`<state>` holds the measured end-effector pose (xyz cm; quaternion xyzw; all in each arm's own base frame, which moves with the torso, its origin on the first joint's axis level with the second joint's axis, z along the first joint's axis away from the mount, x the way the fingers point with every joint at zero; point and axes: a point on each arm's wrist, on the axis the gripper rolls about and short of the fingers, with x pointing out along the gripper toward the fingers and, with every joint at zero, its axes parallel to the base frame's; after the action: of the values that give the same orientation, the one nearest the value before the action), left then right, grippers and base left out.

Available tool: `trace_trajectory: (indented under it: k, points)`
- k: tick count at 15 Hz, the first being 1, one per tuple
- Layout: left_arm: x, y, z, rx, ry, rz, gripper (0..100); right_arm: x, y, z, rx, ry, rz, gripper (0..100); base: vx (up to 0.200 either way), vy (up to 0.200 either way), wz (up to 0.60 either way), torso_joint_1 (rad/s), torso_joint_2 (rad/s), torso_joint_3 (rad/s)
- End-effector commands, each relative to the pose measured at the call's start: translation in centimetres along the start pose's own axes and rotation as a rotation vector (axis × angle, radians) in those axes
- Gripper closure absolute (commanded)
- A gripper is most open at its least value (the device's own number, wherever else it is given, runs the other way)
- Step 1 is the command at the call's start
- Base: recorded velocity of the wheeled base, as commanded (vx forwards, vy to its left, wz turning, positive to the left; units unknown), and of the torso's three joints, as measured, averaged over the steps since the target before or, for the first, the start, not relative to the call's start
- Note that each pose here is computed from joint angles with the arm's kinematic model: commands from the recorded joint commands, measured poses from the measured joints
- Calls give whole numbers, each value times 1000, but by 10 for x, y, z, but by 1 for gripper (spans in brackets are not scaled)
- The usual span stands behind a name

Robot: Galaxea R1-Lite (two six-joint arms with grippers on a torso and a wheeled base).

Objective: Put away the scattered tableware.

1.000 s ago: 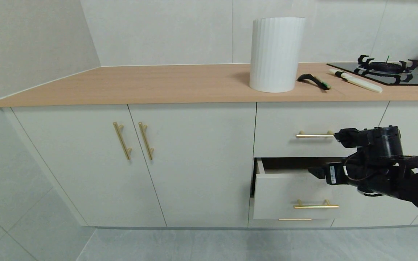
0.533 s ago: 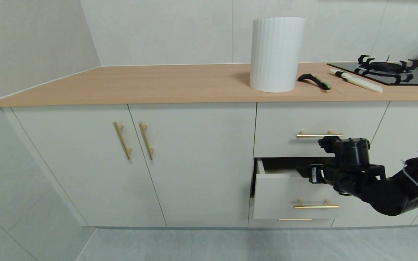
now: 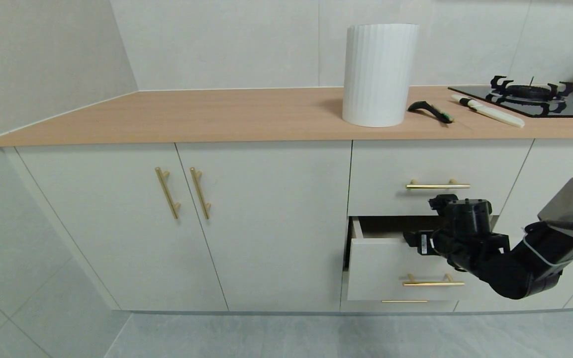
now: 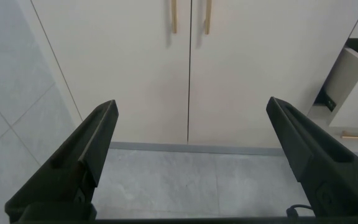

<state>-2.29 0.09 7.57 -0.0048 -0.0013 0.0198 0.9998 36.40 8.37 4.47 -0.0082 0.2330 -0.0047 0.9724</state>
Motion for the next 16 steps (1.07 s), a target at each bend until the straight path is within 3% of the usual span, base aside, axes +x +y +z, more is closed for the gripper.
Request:
trace_trajectory:
  k: [1, 5, 16]
  points:
    - [0, 0, 0, 0, 1, 0, 0, 1, 0, -2, -3, 12, -1, 0, 0, 0, 0, 0, 0, 0]
    - [0, 0, 0, -1, 1, 0, 0, -16, -3, 7, -8, 38, 4, 0, 0, 0, 0, 0, 0, 0]
    - [0, 0, 0, -1, 1, 0, 0, -78, -12, 26, -92, 259, 59, 0, 0, 0, 0, 0, 0, 0]
